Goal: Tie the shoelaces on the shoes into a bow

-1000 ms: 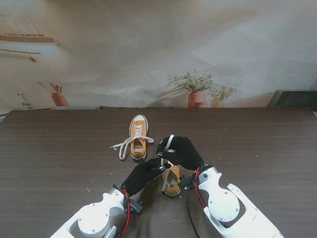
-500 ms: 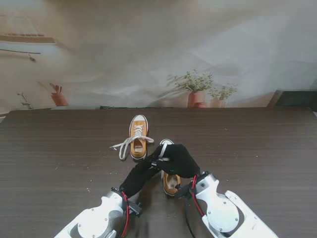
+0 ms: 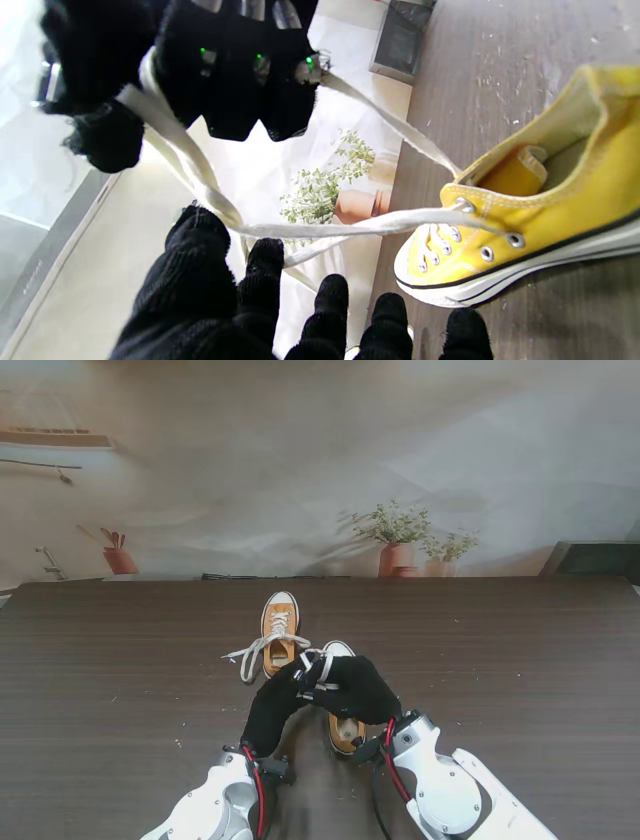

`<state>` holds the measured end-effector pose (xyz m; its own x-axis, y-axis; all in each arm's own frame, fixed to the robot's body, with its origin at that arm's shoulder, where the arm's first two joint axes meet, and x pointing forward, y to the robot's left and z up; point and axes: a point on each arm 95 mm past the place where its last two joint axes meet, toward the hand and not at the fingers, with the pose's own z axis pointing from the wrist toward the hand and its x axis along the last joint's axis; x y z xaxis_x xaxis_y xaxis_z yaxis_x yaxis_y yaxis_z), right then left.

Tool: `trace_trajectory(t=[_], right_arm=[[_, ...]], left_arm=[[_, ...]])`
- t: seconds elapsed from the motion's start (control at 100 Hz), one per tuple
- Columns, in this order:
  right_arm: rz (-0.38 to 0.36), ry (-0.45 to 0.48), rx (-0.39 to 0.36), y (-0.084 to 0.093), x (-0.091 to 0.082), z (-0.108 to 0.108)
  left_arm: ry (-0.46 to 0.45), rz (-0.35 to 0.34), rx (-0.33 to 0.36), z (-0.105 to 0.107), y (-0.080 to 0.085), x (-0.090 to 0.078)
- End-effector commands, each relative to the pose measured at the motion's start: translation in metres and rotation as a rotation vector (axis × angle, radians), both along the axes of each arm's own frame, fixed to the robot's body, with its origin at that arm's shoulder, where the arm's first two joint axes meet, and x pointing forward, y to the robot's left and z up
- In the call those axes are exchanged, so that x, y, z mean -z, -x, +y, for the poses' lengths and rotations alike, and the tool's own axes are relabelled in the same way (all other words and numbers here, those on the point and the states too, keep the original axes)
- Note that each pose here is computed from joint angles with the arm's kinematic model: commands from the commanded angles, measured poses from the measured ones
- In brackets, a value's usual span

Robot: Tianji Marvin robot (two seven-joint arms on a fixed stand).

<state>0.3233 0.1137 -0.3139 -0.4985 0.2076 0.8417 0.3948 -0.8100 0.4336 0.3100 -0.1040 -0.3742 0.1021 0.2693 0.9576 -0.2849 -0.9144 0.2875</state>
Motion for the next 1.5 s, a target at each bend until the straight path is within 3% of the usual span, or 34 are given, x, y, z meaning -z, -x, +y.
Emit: trace_trajectory(t=[0.0,0.37,0.68,1.08,1.49], right_arm=[[0.006,0.013,-0.013,0.002,0.002,0.001],[0.0,0.024,-0.023,0.001,0.003,0.003],[0.01,0.025,-0.037,0.004,0.007,0.004],[0.021,0.03,-0.039,0.007,0.011,0.002],[0.104,0.037,-0.025,0.008,0.016,-0.008]], left_arm=[[0.016,-0.007,0.034,-0.008,0.004,-0.005],[0.14,0.043,-0.046,-0.019,0.004,-0.017],[0.153,0.057,-0.102,-0.018,0.003,-0.017],[0.121,0.025,-0.138,-0.01,0.004,-0.017],[0.11,-0.003,-0.192,0.002,0.008,-0.02]])
